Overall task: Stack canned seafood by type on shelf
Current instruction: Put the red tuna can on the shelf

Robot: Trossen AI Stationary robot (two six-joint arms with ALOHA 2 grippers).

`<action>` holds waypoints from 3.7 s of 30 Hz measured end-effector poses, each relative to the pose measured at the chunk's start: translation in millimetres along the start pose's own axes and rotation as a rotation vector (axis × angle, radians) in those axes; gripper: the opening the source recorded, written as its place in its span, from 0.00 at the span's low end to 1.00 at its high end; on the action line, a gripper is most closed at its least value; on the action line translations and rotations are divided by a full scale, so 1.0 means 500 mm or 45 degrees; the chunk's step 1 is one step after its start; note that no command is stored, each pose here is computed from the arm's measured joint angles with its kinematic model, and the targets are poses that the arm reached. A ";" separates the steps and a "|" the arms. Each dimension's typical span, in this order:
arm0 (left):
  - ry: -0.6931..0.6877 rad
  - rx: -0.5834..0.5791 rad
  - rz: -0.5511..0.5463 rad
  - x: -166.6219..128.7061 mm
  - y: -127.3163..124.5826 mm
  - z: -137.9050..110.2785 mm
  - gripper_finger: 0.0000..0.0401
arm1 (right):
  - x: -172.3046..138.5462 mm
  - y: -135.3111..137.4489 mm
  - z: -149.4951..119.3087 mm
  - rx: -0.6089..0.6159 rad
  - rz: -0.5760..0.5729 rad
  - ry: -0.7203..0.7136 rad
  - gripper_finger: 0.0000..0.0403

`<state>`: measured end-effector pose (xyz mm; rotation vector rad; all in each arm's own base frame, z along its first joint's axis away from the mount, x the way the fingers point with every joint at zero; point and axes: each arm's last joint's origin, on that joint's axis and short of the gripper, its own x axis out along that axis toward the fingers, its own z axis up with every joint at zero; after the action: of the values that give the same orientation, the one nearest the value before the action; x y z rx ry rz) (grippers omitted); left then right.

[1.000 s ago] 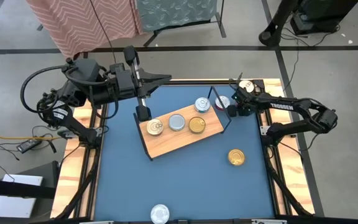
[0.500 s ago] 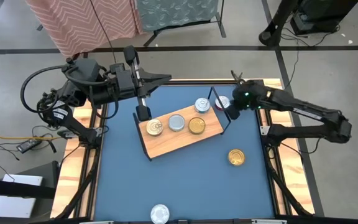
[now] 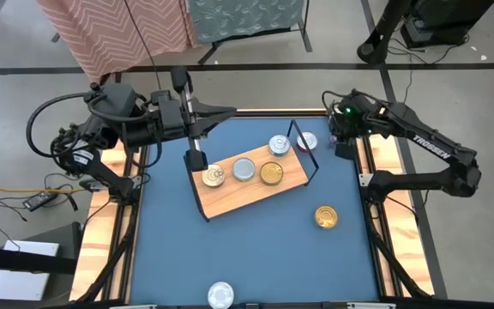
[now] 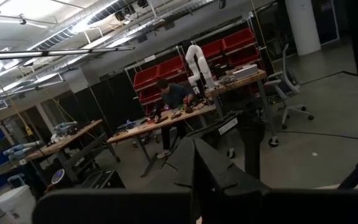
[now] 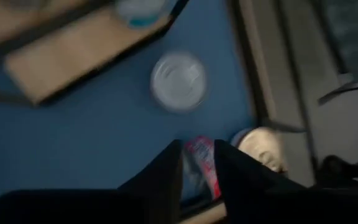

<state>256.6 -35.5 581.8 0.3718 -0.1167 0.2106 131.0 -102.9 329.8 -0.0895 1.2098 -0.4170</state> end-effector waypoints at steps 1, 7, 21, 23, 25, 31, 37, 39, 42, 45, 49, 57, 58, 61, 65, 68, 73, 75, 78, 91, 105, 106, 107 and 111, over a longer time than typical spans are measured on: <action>-0.002 -0.004 -0.005 -0.001 -0.002 0.001 0.01 | 0.004 -0.002 -0.003 -0.018 0.040 0.027 0.30; -0.012 -0.009 -0.033 -0.005 -0.013 0.006 0.01 | 0.033 -0.022 -0.010 -0.073 0.166 0.129 0.53; -0.013 -0.009 -0.061 -0.005 -0.024 0.007 0.01 | 0.141 -0.049 -0.044 -0.032 0.174 0.293 0.84; -0.004 -0.005 -0.064 -0.002 -0.027 0.005 0.01 | 0.160 -0.047 -0.061 -0.034 0.184 0.363 0.84; 0.004 -0.001 -0.068 -0.001 -0.028 0.003 0.01 | 0.173 -0.045 -0.072 -0.050 0.189 0.415 0.84; -0.003 0.004 -0.123 -0.001 -0.031 0.002 0.01 | 0.181 -0.041 -0.081 -0.097 0.190 0.444 0.80; 0.015 -0.002 -0.151 -0.001 -0.034 -0.002 0.01 | 0.177 -0.044 -0.075 -0.063 0.155 0.441 0.78; 0.015 -0.018 -0.151 -0.001 -0.034 -0.002 0.01 | 0.170 -0.045 -0.069 -0.048 0.143 0.433 0.79; 0.013 -0.021 -0.150 -0.001 -0.034 -0.002 0.01 | 0.162 -0.043 -0.057 -0.043 0.131 0.411 0.81; 0.013 -0.021 -0.150 -0.001 -0.034 -0.002 0.01 | 0.159 -0.034 -0.046 -0.095 0.120 0.402 0.83; 0.013 -0.021 -0.150 -0.001 -0.034 -0.002 0.01 | 0.170 -0.021 -0.031 -0.163 0.121 0.407 0.83; 0.016 -0.020 -0.151 -0.001 -0.034 -0.002 0.01 | 0.220 -0.021 -0.014 -0.303 0.083 0.559 0.82; 0.019 -0.018 -0.153 -0.001 -0.034 -0.003 0.01 | 0.227 -0.023 -0.014 -0.306 0.088 0.571 0.82; 0.036 -0.021 -0.160 -0.001 -0.035 -0.005 0.01 | 0.243 -0.031 -0.014 -0.295 0.095 0.593 0.82; 0.057 -0.024 -0.168 -0.001 -0.037 -0.009 0.01 | 0.261 -0.042 -0.014 -0.283 0.085 0.609 0.81; 0.071 -0.026 -0.191 -0.001 -0.039 -0.012 0.01 | 0.275 -0.049 -0.018 -0.264 0.107 0.644 0.81; 0.063 -0.027 -0.241 -0.002 -0.042 -0.012 0.01 | 0.295 -0.063 -0.027 -0.228 0.123 0.691 0.81; 0.066 -0.028 -0.243 -0.002 -0.042 -0.013 0.01 | 0.301 -0.068 -0.031 -0.216 0.130 0.702 0.81; 0.068 -0.027 -0.244 -0.002 -0.042 -0.013 0.01 | 0.309 -0.075 -0.037 -0.181 0.149 0.712 0.81; 0.070 -0.027 -0.245 -0.002 -0.042 -0.013 0.01 | 0.330 -0.081 -0.044 -0.139 0.191 0.747 0.68; 0.069 -0.027 -0.244 -0.002 -0.042 -0.013 0.01 | 0.328 -0.079 -0.045 -0.127 0.184 0.766 0.39; 0.069 -0.027 -0.244 -0.002 -0.042 -0.013 0.01 | 0.327 -0.079 -0.045 -0.118 0.177 0.776 0.39; 0.067 -0.028 -0.244 -0.002 -0.042 -0.013 0.01 | 0.325 -0.080 -0.044 -0.105 0.168 0.786 0.39; 0.064 -0.022 -0.242 -0.002 -0.042 -0.013 0.01 | 0.302 -0.101 -0.018 -0.010 0.082 0.726 0.39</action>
<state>260.8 -52.3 568.5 0.3575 -0.0329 0.0309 152.8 -202.1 206.6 0.0676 1.7702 -0.3933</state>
